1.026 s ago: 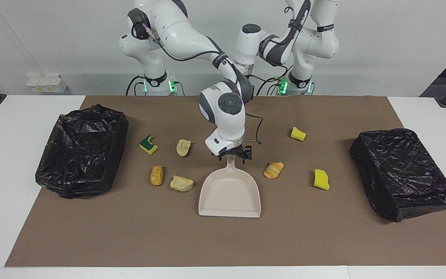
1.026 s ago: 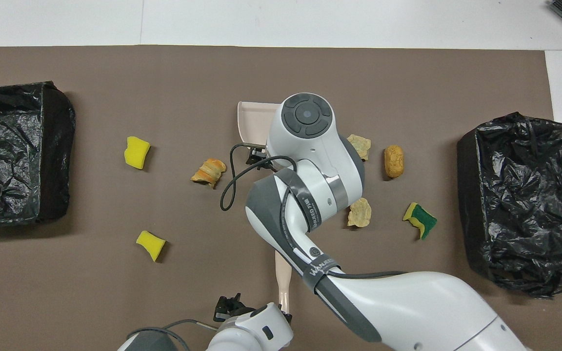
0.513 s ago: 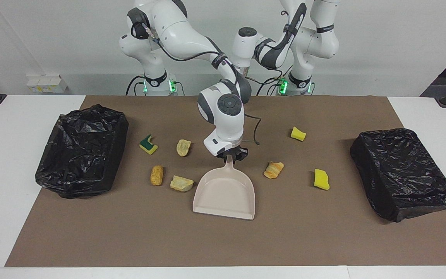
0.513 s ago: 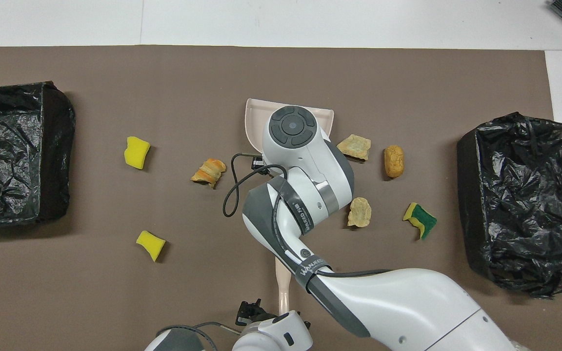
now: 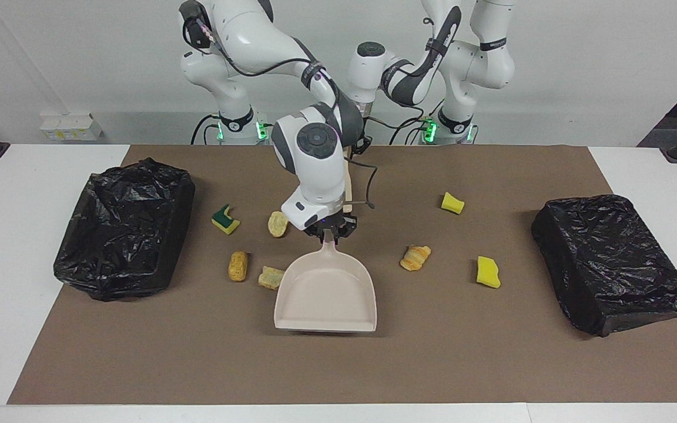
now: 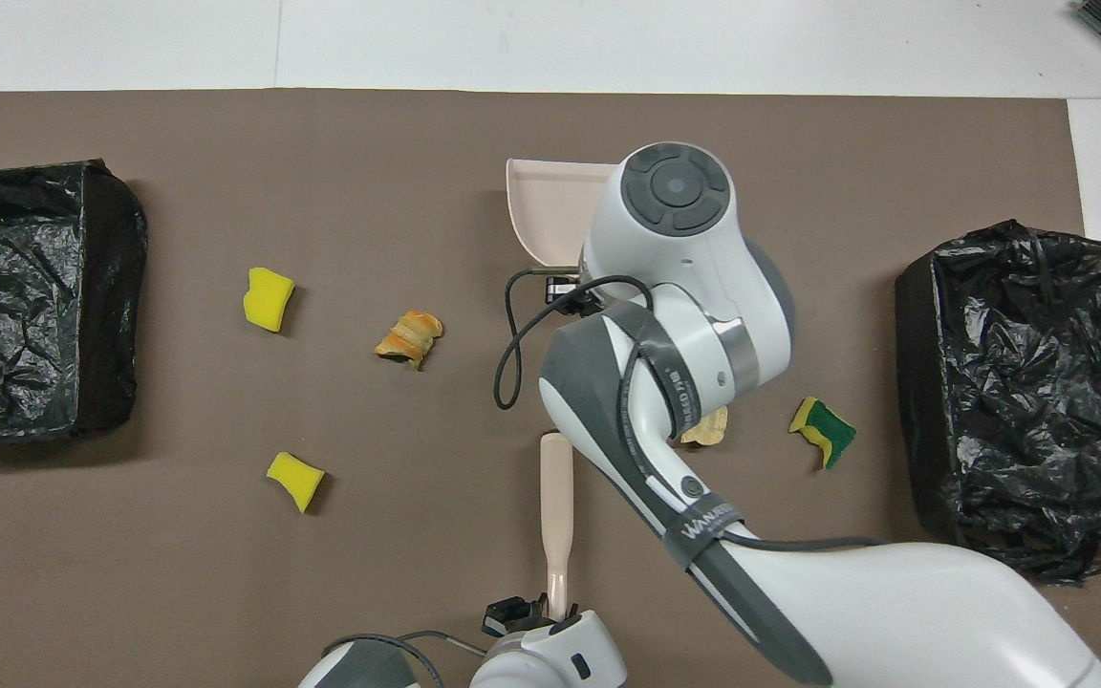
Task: Sweep and dump trash in bin
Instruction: 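Lift the dustpan with the right gripper while the left gripper grasps the brush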
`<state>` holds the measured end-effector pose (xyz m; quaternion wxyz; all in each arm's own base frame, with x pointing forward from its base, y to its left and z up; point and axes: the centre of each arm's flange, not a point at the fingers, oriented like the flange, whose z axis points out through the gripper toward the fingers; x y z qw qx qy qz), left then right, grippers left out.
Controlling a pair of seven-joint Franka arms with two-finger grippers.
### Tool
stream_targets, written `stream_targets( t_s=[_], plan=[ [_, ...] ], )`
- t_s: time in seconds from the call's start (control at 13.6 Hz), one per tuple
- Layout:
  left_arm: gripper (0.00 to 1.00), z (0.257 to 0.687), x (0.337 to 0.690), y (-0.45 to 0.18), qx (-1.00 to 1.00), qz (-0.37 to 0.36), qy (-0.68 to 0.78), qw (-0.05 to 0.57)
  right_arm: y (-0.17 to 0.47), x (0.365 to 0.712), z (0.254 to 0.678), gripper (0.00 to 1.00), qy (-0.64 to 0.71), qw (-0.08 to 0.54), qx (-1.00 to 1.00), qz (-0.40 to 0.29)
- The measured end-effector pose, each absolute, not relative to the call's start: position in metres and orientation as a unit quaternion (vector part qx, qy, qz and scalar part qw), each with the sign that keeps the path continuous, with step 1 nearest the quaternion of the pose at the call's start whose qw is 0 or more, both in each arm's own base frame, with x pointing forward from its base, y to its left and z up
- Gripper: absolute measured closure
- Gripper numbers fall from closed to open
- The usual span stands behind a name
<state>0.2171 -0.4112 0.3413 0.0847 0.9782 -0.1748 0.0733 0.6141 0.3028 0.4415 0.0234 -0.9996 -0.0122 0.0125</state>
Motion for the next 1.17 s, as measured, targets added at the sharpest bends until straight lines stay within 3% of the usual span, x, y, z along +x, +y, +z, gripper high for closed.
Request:
stream_targets(
  t_s=[0.29,0.59,0.95,1.17],
  plan=[
    [0.73,0.338,0.217,-0.412,0.98,0.065,-0.173,0.078,0.205,0.624,0.502,0.67,-0.177,0.029,-0.984,0.015],
    [0.73,0.361,0.24,-0.4,0.989,0.033,-0.14,0.038,0.099,0.631,0.516,0.67,-0.357,0.029,-0.932,0.057],
    [0.73,0.445,0.349,-0.333,0.999,0.009,-0.037,0.005,0.119,0.613,0.509,0.67,-0.57,-0.009,-0.817,0.086],
    [0.73,0.469,0.405,-0.274,1.0,0.013,-0.022,-0.001,0.133,0.599,0.482,0.67,-0.636,-0.022,-0.768,0.074]
  ],
)
